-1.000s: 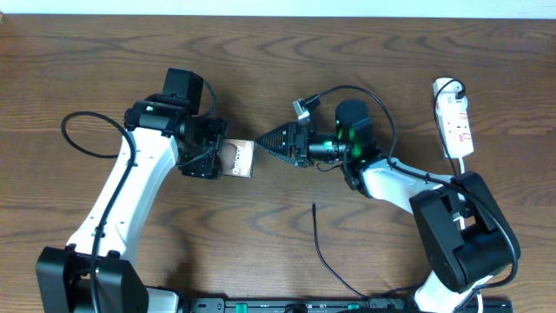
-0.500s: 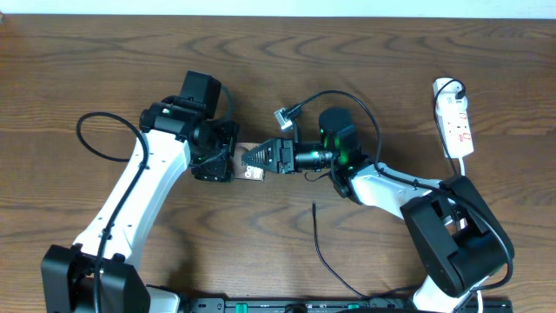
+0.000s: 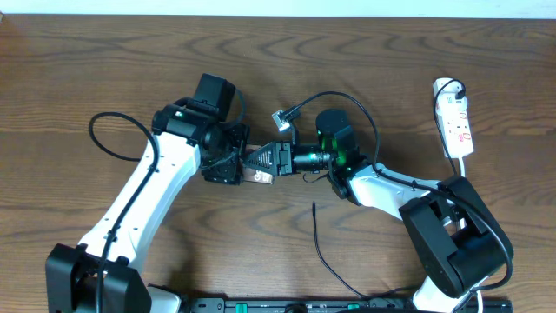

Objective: Plug charger to phone and switch on socket
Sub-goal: 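Grasp the phone's bottom end with the right gripper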

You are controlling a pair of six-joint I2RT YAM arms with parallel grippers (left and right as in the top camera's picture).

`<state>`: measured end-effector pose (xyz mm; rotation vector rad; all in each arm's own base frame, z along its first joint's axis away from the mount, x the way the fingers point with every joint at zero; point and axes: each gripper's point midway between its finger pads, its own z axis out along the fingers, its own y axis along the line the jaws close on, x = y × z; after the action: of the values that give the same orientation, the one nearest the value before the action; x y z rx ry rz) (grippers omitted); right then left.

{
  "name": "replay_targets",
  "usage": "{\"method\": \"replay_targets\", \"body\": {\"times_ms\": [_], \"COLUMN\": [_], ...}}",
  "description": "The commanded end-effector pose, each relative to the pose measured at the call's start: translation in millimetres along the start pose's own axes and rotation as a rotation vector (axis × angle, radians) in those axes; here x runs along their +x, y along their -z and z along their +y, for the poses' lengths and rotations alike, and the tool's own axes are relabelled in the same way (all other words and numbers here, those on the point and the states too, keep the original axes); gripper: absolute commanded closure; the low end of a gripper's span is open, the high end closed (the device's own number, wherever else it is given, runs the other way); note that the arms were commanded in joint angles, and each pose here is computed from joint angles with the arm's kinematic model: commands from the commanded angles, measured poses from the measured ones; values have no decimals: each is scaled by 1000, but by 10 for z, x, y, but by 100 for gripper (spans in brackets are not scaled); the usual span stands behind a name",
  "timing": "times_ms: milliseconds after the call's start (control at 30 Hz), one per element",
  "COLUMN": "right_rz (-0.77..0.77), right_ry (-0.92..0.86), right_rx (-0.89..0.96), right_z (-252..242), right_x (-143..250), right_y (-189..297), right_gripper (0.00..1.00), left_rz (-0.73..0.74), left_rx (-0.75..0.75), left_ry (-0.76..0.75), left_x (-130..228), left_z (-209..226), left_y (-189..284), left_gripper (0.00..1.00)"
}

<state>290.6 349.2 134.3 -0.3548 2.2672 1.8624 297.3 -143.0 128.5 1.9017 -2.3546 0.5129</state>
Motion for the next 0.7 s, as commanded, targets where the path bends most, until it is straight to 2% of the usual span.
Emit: {"method": "replay_targets", "body": {"times_ms": [0, 300, 667], "right_rz": [0, 0, -1], "right_ry": [25, 25, 25], "right_rx": [-7, -7, -7], "right_z": [42, 42, 42], "right_x": [-29, -29, -31], "right_y": [-26, -26, -26], "right_gripper": [48, 62, 66], "left_rz": [10, 10, 10], "left_rx": [-3, -3, -3], "left_ry": [4, 4, 4], "left_x": [44, 44, 44], "left_z": [-7, -7, -7], "left_y": [-6, -6, -5], "left_gripper": [93, 93, 93]}}
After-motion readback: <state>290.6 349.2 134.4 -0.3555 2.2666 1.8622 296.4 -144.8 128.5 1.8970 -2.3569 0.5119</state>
